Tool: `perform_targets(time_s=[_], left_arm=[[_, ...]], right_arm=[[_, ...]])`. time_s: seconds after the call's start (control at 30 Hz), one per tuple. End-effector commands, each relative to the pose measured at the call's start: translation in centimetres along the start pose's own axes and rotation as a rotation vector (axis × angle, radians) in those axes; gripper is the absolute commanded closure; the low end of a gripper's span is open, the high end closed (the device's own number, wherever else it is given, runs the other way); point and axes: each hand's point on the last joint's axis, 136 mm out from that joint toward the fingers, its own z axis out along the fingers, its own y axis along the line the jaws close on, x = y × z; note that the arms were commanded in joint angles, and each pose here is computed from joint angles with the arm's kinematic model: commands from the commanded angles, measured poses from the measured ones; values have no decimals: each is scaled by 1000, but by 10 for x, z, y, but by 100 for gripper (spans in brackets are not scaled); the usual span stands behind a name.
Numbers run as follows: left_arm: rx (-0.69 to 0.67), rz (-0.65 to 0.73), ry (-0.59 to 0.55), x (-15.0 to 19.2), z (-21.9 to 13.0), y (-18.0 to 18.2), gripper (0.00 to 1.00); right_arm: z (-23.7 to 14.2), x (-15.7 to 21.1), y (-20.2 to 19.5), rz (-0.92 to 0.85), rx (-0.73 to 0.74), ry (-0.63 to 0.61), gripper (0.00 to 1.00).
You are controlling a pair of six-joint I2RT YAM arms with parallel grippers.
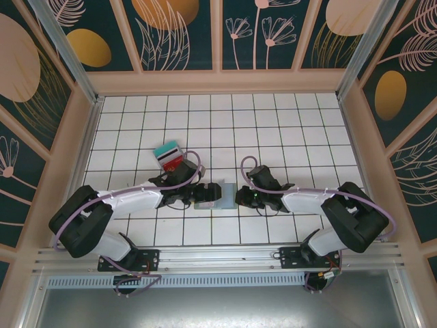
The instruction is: Take the credit cards out of the card holder
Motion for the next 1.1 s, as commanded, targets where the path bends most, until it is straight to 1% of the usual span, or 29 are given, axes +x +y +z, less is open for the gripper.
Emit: perform_targets(time_s=[0.0,0.07,0.17,0.2,0.27,0.33,0.4,0.43,0.57,0.63,0.7,0.8,1.07], left_arm=[[-10,40,-17,-4,-7,-6,11],[1,42,-16,-4,-8,-8,13],[-17,48,-20,-6,-8,-6,18],[-34,48,-23,-6,-8,-3,23],[-72,56,-39,-9,-10,3,36],[-121,63,-51,-12,-13,12,52],[-167,67,-54,-14,-15,23,65],[-186,68,-55,-15,-16,28,70],[-254,36,-50,-16,-20,55,81],[-260,34,-41,-14,-19,61,84],[-251,36,-30,-13,-17,61,89],[-235,35,-16,-11,-11,60,93],[-244,28,12,-5,-3,67,95]], right_arm=[[-4,-2,-4,-8,40,-12,84],[-8,-7,-4,-7,52,-32,82],[-17,-16,-2,-3,48,-68,79],[-20,-18,0,-2,41,-77,79],[-24,-22,9,-10,9,-86,79],[-26,-24,25,-23,-49,-76,80],[-26,-25,40,-33,-103,-62,81],[-26,-26,48,-38,-130,-57,81],[-21,-27,74,-63,-194,-29,81],[-15,-26,86,-79,-214,-8,82],[-9,-25,94,-92,-225,13,82],[1,-21,100,-103,-227,47,83],[17,-13,106,-125,-221,110,82]])
